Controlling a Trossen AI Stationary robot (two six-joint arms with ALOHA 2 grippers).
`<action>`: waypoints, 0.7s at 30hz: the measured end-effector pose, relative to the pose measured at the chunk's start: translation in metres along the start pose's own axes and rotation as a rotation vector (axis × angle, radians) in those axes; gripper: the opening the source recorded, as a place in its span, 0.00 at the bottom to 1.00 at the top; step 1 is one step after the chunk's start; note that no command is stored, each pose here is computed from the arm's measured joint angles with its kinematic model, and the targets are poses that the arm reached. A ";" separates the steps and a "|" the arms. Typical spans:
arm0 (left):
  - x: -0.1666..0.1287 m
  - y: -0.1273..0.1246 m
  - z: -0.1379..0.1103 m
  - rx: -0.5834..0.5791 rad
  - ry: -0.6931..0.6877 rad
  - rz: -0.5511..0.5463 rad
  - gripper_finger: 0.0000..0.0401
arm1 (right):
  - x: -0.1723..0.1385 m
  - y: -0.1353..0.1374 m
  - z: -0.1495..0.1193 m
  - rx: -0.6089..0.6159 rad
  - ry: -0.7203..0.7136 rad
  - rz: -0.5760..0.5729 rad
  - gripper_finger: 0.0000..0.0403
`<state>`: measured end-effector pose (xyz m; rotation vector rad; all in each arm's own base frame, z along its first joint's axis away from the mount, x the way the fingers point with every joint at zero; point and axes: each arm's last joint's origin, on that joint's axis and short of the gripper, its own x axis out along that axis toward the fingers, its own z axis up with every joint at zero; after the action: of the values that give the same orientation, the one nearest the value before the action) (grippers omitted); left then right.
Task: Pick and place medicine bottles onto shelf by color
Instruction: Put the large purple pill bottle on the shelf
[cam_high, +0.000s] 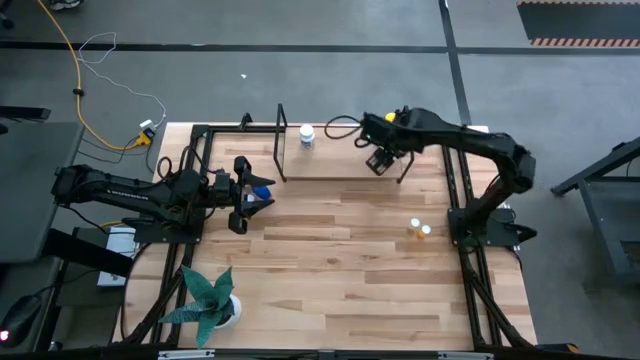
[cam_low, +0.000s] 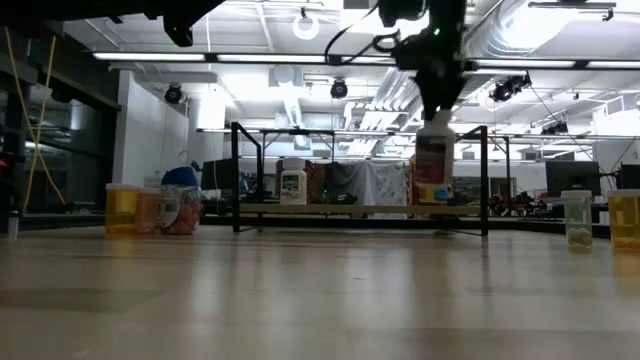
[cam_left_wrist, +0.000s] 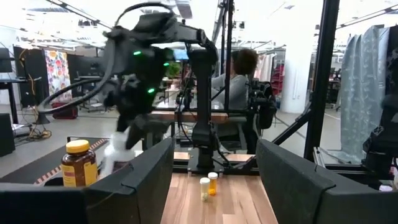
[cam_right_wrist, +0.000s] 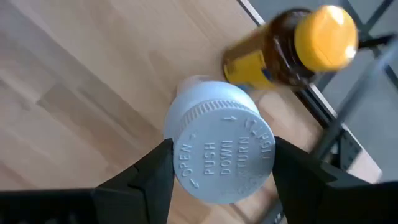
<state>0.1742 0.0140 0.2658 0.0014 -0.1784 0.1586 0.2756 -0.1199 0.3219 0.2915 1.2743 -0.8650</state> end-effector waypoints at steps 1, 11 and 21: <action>0.000 0.000 0.000 0.000 0.000 0.000 0.54 | 0.006 -0.001 0.004 0.002 0.005 0.004 0.50; 0.000 0.000 0.000 0.000 0.000 0.000 0.54 | 0.039 -0.019 0.020 0.043 0.101 -0.010 0.50; 0.000 0.000 0.000 0.000 0.000 0.000 0.54 | 0.044 -0.027 0.026 0.094 0.086 0.053 0.68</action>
<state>0.1743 0.0140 0.2658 0.0014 -0.1786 0.1583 0.2765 -0.1717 0.2968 0.4391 1.3020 -0.8763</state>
